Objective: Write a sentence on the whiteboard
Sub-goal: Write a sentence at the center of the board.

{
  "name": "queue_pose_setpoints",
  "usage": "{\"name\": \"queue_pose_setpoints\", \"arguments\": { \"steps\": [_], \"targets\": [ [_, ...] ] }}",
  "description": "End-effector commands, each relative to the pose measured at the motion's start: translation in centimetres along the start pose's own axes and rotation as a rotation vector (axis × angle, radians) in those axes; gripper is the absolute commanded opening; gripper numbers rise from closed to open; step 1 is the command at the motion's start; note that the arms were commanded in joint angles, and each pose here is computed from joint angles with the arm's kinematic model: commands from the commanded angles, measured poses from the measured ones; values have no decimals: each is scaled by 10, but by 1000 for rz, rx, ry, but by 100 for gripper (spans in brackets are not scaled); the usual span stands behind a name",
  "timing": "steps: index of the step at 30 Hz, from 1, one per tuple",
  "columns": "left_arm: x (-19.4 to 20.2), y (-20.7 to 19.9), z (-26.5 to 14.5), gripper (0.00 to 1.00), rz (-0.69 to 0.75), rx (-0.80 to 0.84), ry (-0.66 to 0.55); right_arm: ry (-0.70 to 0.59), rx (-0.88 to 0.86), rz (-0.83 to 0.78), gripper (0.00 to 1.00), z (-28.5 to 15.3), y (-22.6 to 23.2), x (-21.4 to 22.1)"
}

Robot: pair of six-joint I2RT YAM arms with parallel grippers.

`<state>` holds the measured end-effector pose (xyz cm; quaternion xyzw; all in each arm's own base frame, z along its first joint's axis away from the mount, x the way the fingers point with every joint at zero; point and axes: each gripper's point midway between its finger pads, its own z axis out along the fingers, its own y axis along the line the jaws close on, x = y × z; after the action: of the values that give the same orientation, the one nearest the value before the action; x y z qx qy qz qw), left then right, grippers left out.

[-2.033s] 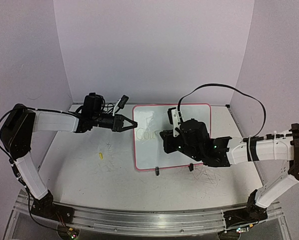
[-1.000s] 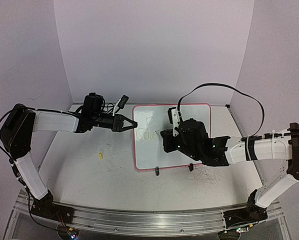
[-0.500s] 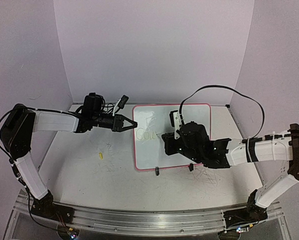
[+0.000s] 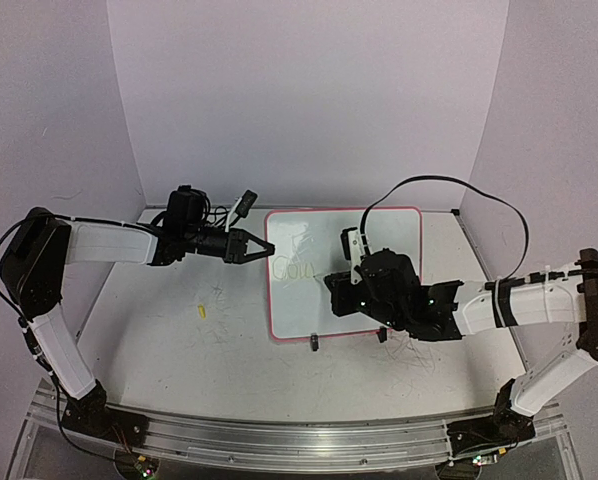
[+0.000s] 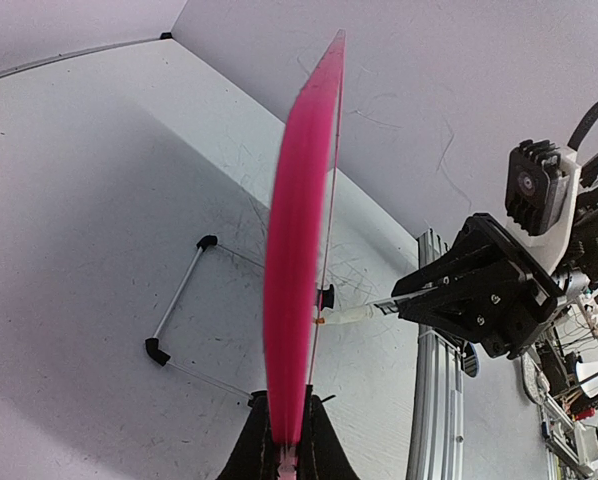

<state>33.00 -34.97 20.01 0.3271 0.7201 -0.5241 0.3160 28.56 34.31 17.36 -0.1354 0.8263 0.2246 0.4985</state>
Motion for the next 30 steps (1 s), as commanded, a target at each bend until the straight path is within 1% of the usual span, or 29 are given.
{"name": "queue_pose_setpoints", "arguments": {
  "steps": [1,9,15,30],
  "targets": [
    [-14,-7,-5,0,65,-19,-39,-2,23,1,0,-2,-5,-1],
    [-14,-8,-5,0,66,-18,-39,-65,31,-4,0,1,1,-26],
    [-15,-9,-6,0,69,-19,-42,-88,38,-11,0,3,3,-36],
    [-14,-9,-5,0,67,-20,-41,-125,103,14,0,-5,-13,-45]
  ]
}}
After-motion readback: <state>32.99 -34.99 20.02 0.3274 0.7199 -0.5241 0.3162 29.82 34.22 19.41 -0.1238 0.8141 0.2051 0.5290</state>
